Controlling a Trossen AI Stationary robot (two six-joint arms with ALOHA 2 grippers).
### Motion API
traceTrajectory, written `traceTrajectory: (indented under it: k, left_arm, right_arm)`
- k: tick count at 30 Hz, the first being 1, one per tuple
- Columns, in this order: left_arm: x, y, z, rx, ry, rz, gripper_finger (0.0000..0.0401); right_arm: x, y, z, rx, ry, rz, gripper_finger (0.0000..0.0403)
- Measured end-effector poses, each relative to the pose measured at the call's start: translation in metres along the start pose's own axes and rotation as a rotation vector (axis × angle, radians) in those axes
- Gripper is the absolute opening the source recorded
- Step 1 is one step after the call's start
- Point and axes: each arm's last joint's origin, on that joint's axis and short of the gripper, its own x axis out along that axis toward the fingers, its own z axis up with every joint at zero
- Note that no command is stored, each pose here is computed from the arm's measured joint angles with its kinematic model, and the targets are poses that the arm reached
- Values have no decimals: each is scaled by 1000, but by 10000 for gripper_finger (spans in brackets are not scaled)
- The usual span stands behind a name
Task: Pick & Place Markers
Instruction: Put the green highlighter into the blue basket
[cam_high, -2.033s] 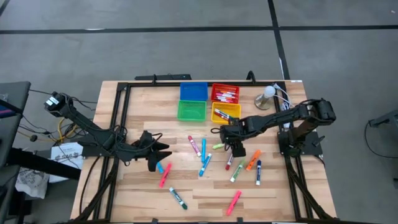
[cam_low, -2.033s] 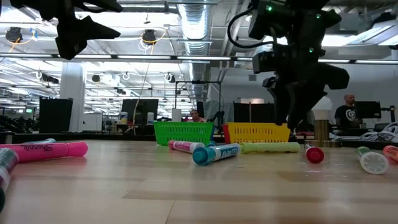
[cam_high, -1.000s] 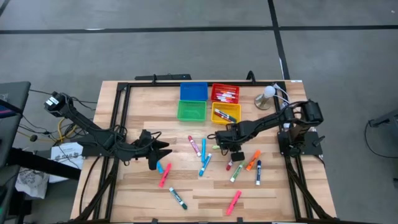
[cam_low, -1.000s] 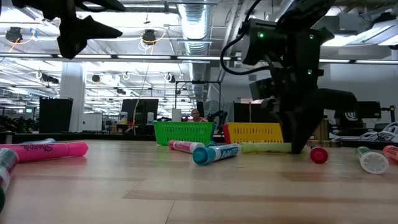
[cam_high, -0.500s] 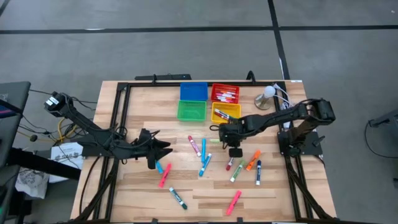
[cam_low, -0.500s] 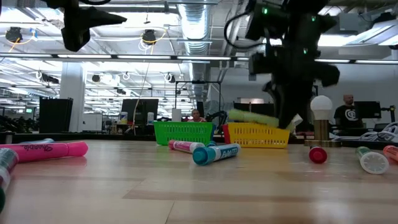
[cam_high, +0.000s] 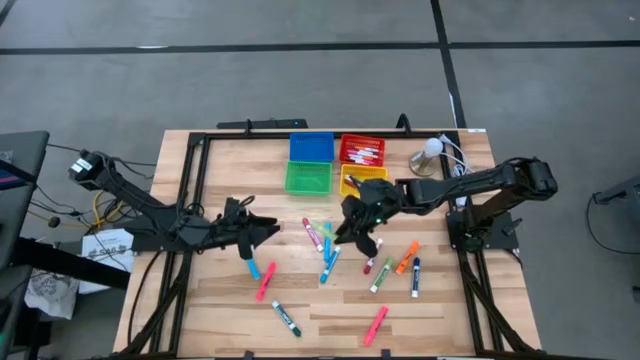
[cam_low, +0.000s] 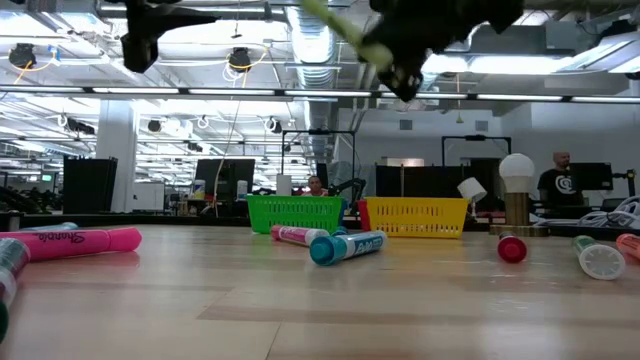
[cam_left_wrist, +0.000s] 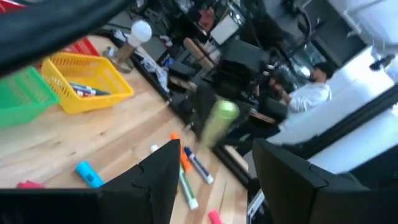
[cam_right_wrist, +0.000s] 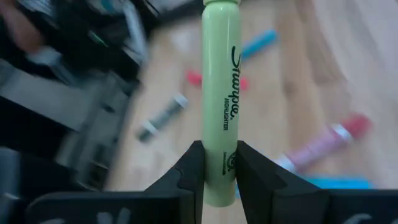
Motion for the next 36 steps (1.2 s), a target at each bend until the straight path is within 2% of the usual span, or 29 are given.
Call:
traceTrajectory:
  k: [7, 15, 21, 27, 32, 36]
  left_arm:
    - [4, 1, 6, -29, -44, -2, 200]
    - [13, -6, 4, -40, -107, -56, 200]
    - [25, -5, 1, -42, -161, -65, 200]
    - [33, -12, 0, -39, -155, -78, 200]
    - [34, -13, -1, -35, -149, -81, 200]
    - [33, -15, -1, 13, -126, -113, 200]
  right_arm:
    - [3, 6, 18, 42, -166, 142, 60]
    - [6, 6, 30, 72, -278, 198, 61]
    - [21, 5, 42, 106, -248, 245, 61]
    - [39, 1, 58, 99, -234, 290, 61]
    - [43, -6, 67, 91, -229, 322, 61]
    - [34, -10, 74, 85, -247, 330, 61]
